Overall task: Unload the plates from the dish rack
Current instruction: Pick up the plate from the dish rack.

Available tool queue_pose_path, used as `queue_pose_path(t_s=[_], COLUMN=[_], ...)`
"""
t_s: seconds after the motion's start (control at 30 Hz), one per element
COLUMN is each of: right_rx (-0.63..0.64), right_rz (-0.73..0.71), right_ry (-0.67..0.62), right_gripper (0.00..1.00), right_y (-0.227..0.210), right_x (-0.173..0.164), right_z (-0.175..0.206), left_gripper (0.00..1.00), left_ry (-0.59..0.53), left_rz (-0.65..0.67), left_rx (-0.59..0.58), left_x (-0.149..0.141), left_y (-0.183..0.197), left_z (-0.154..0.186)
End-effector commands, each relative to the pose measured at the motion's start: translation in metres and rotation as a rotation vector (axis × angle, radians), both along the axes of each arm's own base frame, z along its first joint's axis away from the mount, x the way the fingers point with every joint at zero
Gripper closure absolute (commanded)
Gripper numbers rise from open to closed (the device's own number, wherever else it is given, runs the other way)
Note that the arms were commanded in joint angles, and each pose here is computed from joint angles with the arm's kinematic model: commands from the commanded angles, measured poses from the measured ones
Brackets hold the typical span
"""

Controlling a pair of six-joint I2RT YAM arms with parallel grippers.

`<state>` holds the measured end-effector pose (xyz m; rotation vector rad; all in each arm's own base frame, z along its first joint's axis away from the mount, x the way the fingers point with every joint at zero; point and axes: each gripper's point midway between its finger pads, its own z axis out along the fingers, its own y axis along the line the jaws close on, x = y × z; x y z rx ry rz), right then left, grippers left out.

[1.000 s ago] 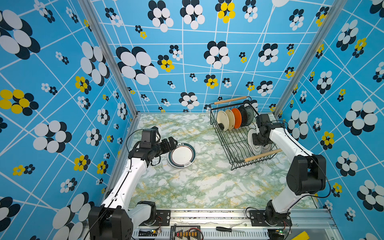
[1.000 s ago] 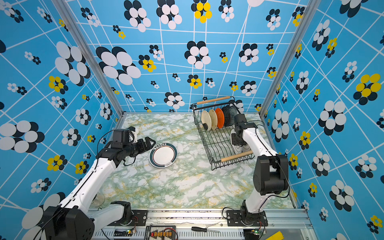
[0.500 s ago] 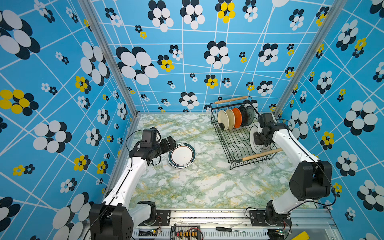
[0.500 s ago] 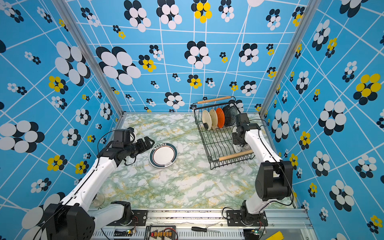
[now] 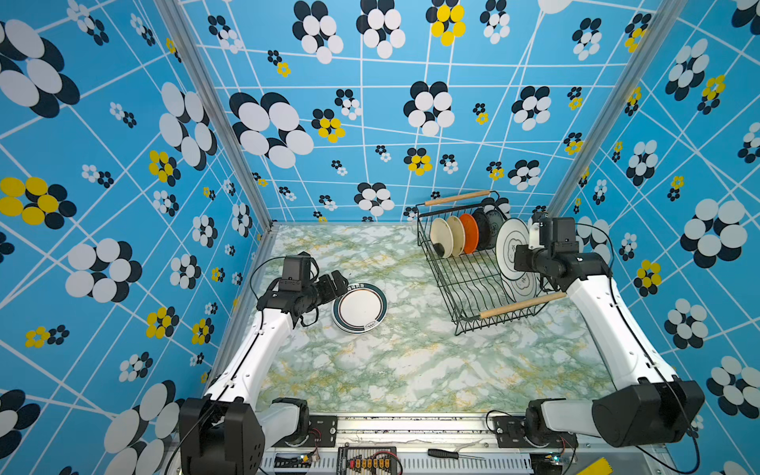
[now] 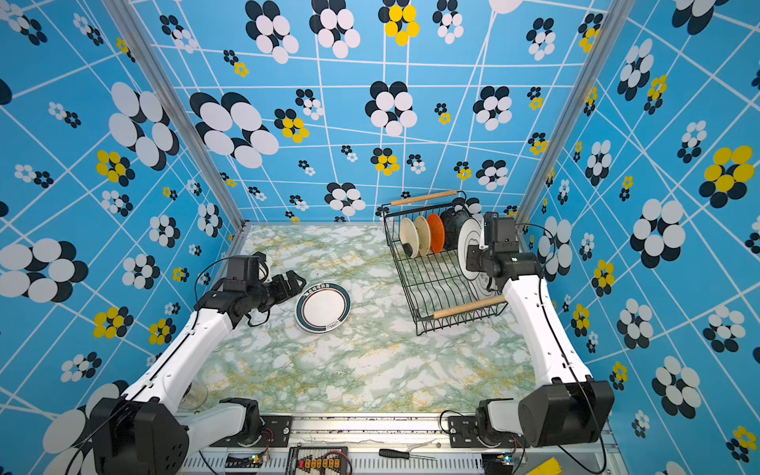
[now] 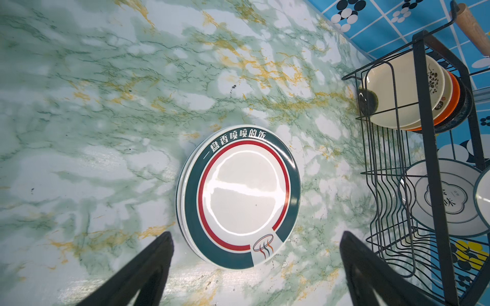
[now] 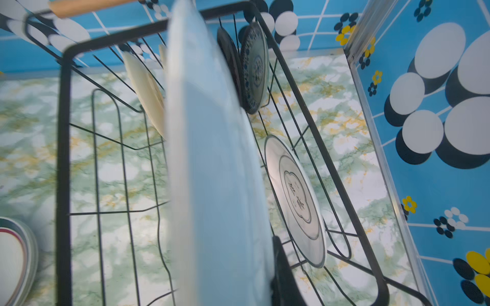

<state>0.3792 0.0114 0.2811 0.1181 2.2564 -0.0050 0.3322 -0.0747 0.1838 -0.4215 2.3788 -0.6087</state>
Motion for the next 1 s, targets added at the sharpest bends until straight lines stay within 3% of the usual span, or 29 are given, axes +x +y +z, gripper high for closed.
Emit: queue_pose_path(t_s=[0.0,0.17,0.33,0.7,0.97], right_rx=[0.23,0.546,0.852,1.017,1.087], right_rz=[0.053,0.132,0.196,0.289,0.342], right_ry=[-0.214,-0.276,-0.195,0.018,0.106], right_gripper=[0.99,0.98,0.96,0.92,0.91], right_y=[0.028,0.064,0.103,0.18,0.221], right_x=[0.008,0.01,0.01,0.0,-0.006], right_z=[0.045,0.061,0.058,0.021,-0.004], left_gripper=[0.01,0.01,0.01,0.01,0.01], left_ry=[-0.087,-0.093,-0.099,-0.11,-0.125], left_rz=[-0.025,-0.084,-0.155,-0.35,-0.421], left_rx=[-0.019,-0.082,-0.133,-0.228,-0.306], left_x=[0.003,0.007,0.01,0.008,0.008], left_y=[-0.003,-0.019,-0.042,-0.12,-0.145], left_z=[0.023,0.032,0.039,0.056,0.065])
